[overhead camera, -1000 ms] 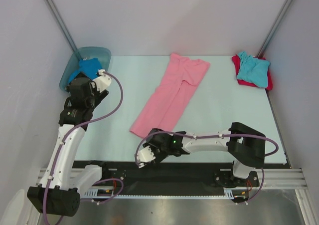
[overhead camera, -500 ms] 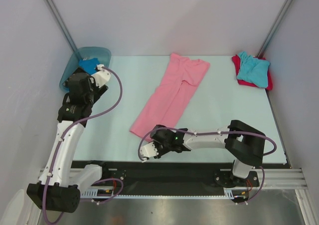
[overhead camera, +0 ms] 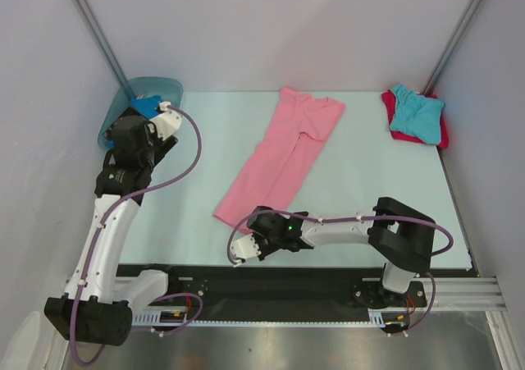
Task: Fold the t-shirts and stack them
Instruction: Fold the tshirt
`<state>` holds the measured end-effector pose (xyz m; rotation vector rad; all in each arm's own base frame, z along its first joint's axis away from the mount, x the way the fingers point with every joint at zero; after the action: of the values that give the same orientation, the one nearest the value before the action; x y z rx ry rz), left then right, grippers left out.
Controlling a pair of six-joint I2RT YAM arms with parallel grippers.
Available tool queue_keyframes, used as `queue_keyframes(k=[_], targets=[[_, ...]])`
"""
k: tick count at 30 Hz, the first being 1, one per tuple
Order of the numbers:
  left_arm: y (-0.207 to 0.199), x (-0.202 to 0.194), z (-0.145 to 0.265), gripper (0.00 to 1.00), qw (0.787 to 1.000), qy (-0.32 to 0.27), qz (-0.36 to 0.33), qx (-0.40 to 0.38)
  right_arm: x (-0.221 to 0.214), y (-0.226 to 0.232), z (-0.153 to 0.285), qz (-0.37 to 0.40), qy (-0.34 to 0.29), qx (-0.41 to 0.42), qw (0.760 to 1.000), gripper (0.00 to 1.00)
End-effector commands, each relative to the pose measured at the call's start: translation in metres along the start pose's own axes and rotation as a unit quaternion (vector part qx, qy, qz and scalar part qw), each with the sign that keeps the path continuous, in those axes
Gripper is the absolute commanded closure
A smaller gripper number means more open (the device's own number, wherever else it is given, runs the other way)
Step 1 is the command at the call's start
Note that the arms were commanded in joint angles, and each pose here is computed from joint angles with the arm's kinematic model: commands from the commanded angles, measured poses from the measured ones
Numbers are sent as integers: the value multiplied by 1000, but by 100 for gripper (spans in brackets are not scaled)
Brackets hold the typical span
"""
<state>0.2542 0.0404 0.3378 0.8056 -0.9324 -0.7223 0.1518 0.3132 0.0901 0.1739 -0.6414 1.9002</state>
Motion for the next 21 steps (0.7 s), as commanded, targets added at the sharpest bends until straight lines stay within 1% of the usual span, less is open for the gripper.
queue_keyframes(k=[1,8,10,17,21], targets=[[22,8,6,0,999,-17,15,36,0,-2,4,-9,5,-2,1000,100],[29,13,6,0,999,-22,11,41,-10,6,34,-35,28,49,998,100],[30,14,5,0,999,-22,7,40,-21,14,42,-45,46,74,995,100],[41,23,4,0,998,-31,4,47,-44,35,71,-54,79,106,990,100],[48,29,3,0,998,-36,-3,52,-47,47,83,-60,79,128,987,100]])
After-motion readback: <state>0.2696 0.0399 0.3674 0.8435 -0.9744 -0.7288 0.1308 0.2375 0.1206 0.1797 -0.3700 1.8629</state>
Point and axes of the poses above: each gripper's point midway between its finger pads, its own z axis back along the fingers, its own y axis along the line the jaws close on, x = y × z, the point moved 8 cm from there along z, back along the fingers, and after that the axes turned 8 degrees about -z, right-handed, at the moved point
